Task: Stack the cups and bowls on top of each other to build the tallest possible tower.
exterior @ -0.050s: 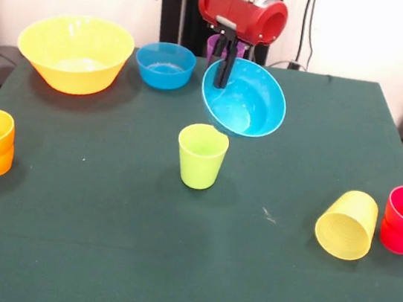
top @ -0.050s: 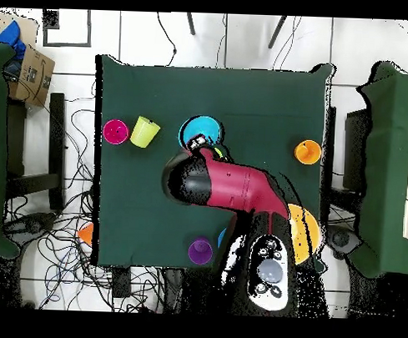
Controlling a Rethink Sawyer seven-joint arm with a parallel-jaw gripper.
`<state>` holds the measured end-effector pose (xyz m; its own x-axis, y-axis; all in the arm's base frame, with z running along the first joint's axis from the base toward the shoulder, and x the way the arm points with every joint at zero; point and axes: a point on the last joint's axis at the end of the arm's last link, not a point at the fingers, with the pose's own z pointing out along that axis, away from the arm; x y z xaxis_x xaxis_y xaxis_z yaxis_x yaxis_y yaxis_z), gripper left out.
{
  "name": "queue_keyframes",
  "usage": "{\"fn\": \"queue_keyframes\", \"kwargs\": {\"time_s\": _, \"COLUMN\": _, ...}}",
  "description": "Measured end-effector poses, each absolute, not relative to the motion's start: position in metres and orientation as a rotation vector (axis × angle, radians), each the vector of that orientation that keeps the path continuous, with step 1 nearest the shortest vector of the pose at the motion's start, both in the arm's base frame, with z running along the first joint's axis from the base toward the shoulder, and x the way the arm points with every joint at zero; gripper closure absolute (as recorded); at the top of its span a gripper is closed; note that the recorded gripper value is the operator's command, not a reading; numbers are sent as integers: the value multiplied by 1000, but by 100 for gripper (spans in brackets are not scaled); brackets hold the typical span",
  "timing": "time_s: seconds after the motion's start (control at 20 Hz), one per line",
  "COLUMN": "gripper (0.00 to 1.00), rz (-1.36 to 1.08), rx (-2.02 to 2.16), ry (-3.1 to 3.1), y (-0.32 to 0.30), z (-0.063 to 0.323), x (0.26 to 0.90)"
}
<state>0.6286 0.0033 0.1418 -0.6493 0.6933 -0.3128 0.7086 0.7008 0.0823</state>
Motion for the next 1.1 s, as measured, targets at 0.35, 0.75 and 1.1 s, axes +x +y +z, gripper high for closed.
{"fn": "queue_keyframes", "kwargs": {"time_s": 0.35, "gripper": 100, "rz": -81, "rx": 1006, "ry": 2588, "y": 6, "z": 137, "x": 624}}
{"fn": "queue_keyframes", "kwargs": {"time_s": 0.75, "gripper": 100, "rz": -81, "rx": 902, "ry": 2585, "y": 20, "z": 131, "x": 621}}
{"fn": "queue_keyframes", "kwargs": {"time_s": 1.1, "gripper": 100, "rz": -66, "rx": 852, "ry": 2568, "y": 26, "z": 126, "x": 620}}
